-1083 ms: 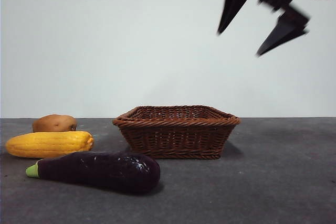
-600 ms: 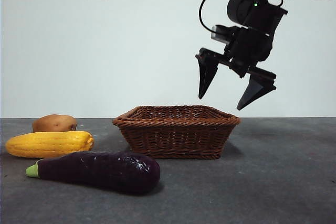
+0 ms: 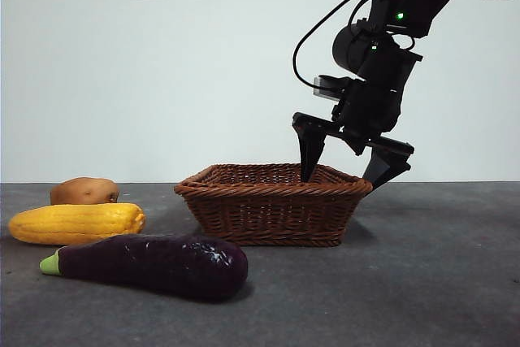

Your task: Help me put the vegetables on the table into the basket

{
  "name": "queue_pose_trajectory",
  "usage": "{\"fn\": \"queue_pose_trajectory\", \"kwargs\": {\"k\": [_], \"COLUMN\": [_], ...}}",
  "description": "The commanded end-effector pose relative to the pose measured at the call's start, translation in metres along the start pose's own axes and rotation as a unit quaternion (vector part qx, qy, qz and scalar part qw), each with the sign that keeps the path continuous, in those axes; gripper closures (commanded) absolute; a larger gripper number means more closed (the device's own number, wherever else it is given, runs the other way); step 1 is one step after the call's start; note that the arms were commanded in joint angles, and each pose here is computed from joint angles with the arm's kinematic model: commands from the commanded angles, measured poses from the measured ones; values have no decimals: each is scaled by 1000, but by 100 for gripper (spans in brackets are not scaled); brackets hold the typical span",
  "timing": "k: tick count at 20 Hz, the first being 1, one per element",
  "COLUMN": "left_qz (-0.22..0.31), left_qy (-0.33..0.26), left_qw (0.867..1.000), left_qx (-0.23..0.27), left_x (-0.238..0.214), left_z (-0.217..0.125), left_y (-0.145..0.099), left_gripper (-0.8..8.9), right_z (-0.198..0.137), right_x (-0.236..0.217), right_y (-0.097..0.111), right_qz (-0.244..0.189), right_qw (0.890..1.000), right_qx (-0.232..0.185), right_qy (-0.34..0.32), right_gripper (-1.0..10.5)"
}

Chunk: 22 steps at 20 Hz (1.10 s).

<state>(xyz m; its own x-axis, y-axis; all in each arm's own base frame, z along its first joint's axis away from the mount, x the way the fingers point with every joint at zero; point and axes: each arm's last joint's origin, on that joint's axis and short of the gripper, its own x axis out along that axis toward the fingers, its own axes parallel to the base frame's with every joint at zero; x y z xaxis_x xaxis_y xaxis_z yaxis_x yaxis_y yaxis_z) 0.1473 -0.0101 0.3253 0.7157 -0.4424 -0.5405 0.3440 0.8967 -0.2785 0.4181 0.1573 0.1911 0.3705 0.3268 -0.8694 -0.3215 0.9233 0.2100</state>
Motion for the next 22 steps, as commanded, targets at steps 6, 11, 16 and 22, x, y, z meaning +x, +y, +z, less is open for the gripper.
{"fn": "queue_pose_trajectory", "kwargs": {"k": [6, 11, 16, 22], "left_qz": [-2, 1, 2, 0], "left_qy": [-4, -4, 14, 48], "left_qw": [1000, 1000, 1000, 999], "left_qx": [8, 7, -4, -4], "left_x": [0, 1, 7, 28], "left_z": [2, 2, 2, 4], "left_y": [0, 0, 4, 14], "left_gripper": [118, 118, 118, 118], "right_z": [-3, -1, 7, -4], "right_x": [8, 8, -32, -184], "right_y": [1, 1, 10, 36], "right_qz": [-4, -2, 7, 23], "right_qw": [1000, 1000, 999, 989], "right_qx": [11, 21, 26, 0], "right_qy": [12, 0, -32, -146], "right_gripper": [830, 958, 958, 958]}}
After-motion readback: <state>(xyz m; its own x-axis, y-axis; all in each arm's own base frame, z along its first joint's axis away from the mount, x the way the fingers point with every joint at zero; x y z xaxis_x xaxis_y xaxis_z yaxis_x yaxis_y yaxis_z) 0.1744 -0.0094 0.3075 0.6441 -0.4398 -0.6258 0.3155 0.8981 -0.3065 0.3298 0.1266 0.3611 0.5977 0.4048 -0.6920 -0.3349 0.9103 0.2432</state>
